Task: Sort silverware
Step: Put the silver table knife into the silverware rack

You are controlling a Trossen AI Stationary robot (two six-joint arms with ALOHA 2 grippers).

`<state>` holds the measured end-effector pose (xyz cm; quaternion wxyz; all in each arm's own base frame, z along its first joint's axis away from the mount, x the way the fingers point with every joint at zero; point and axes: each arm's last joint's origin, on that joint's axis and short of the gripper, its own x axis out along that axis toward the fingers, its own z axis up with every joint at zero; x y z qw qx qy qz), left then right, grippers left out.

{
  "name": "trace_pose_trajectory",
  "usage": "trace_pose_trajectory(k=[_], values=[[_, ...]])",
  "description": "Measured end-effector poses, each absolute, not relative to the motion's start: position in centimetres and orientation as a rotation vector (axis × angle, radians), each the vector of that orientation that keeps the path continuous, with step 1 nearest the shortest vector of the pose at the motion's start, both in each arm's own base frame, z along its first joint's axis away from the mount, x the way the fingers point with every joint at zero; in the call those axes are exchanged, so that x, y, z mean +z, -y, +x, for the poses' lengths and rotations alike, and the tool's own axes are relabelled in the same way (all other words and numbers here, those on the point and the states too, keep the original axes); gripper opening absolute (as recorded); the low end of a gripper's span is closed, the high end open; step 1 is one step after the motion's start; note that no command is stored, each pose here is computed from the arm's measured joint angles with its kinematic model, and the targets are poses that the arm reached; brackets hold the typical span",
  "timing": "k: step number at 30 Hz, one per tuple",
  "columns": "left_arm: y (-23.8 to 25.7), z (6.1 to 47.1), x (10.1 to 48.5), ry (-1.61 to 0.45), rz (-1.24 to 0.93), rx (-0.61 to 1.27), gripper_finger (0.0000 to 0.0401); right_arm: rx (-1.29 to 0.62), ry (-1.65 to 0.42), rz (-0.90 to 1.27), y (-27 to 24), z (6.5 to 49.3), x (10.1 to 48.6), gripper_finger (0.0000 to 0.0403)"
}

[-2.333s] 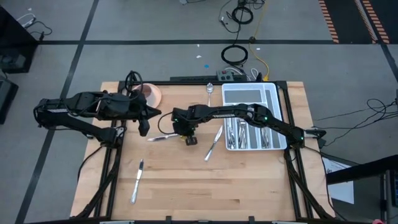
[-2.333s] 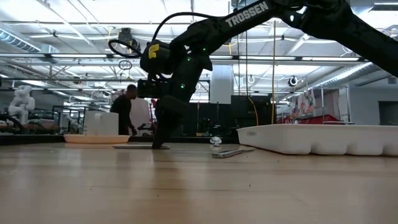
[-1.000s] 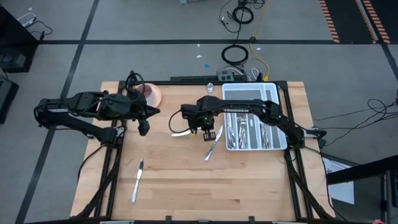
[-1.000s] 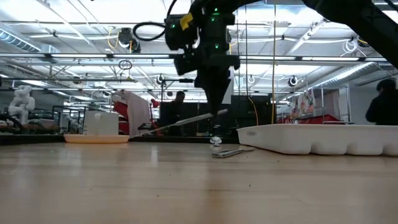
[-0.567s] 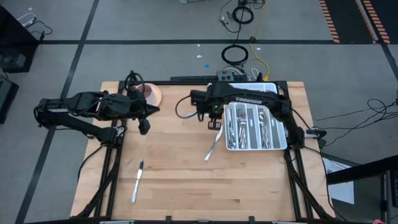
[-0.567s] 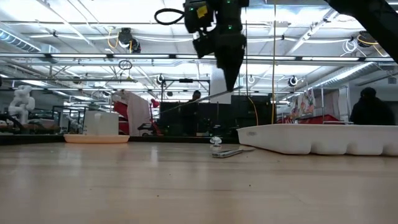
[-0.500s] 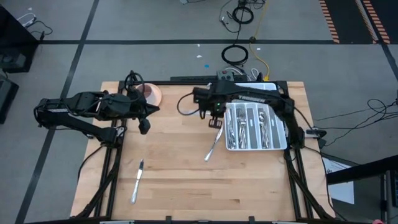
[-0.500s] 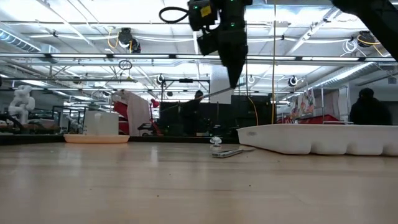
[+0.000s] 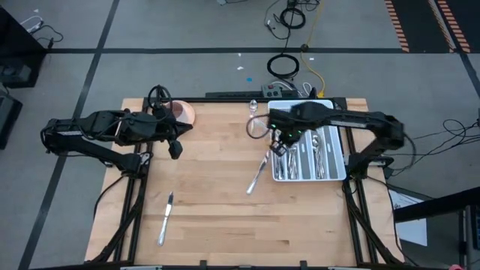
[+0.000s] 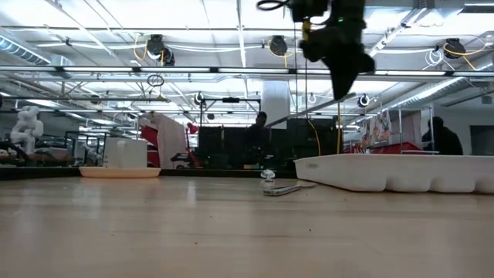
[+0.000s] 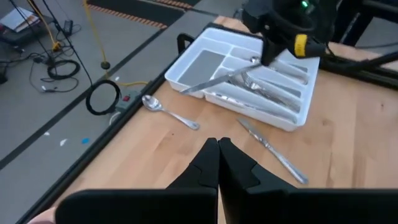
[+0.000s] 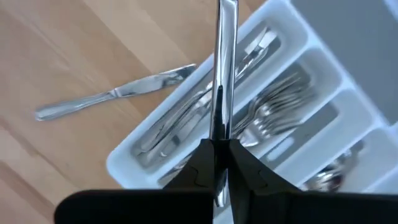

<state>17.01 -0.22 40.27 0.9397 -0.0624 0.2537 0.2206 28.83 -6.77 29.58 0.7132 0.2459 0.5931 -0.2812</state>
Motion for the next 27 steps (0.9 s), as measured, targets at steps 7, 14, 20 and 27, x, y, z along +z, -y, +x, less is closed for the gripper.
trace_pose_trajectory(k=[7,14,20,27], values=[[0.2,17.2,40.4,-0.504,-0.129,0.458,0.0000,-0.656,-1.197,0.656,4.2,26.6,27.8,0.0003],[0.0,17.9,39.9,-0.529,-0.126,0.479,0.0000,-0.685,-1.163,0.681,2.9,26.8,25.8,0.0003],[0.0,18.9,39.4,-0.562,-0.116,0.482,0.0000,-0.733,-1.135,0.617,2.9,26.8,25.1,0.0001],[0.1,19.7,38.2,-0.662,-0.084,0.495,0.0000,-0.582,-1.238,0.473,2.3,25.3,26.2,0.0005]])
